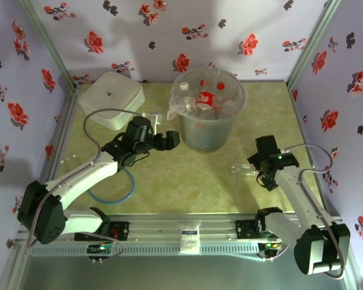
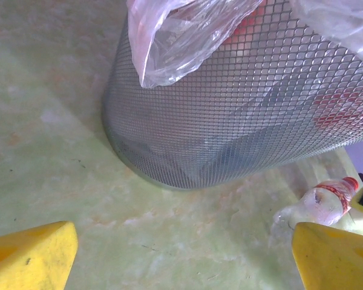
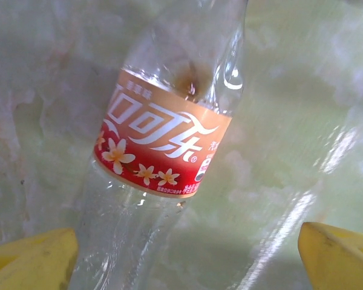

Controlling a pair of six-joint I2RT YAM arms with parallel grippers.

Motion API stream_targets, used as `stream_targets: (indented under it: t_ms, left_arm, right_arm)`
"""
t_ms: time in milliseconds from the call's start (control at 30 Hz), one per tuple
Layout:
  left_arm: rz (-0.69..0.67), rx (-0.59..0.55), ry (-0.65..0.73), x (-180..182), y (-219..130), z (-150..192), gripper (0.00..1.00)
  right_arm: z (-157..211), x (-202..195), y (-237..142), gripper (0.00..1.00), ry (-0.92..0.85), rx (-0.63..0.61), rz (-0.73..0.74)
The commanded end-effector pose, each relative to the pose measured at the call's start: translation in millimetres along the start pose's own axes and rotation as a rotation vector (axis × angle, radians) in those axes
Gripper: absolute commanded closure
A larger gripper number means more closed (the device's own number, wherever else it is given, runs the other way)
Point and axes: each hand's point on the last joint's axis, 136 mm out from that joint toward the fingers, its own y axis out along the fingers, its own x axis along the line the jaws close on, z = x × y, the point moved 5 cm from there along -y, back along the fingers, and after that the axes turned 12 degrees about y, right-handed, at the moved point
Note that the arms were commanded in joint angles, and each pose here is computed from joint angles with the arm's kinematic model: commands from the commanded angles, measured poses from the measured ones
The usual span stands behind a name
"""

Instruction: Put the plastic bottles in the bin

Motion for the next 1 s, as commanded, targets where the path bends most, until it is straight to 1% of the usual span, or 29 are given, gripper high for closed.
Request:
stream_targets:
  t_ms: [0,133,233,300,400,500,633,767,933,967]
  left_arm:
    - [-0.019,-0.031,-0.019,3.8,-3.8,-4.6,0.08]
    - [-0.028,-0.018,-0.032,6.0,0.2,-1.1,0.08]
    - [-0.031,-0.006,-0.044,7.0,2.6,1.5,0.09]
    - [-0.032,-0.004,-0.049,7.4,2.9,2.8,0.09]
    - [-0.026,-0.011,-0.055,6.9,3.9,2.1,0.09]
    - [-0.007,-0.002,-0.056,4.2,10.4,1.0,0.09]
    - [0.002,0.012,-0.036,1.6,18.7,-4.7,0.08]
    - [-0.001,0.021,-0.026,1.9,26.2,-5.4,0.07]
    - [-0.002,0.021,-0.046,5.0,28.8,1.7,0.06]
    - [-0.001,0.02,-0.048,5.2,27.9,2.6,0.06]
  right_arm:
    - [9.0,8.3,20.0,0.07,0.17,0.057,-0.064]
    - [15.0,12.9,38.9,0.08,0.178,0.084,-0.08]
    - [18.7,13.3,46.1,0.1,0.16,0.105,-0.053]
    - [18.2,12.7,46.2,0.13,0.156,0.1,-0.056]
    - [15.0,14.7,41.8,0.22,0.141,0.085,-0.081]
    - [11.6,16.6,31.5,0.27,0.102,0.071,-0.084]
    - [5.1,17.4,15.7,0.39,0.056,0.035,-0.106]
    - [-5.6,26.4,-9.1,0.49,-0.01,-0.021,-0.165]
    - [-14.1,64.5,-62.5,0.58,-0.132,-0.046,-0.377]
    - [-15.7,69.3,-69.8,0.59,-0.152,-0.052,-0.395]
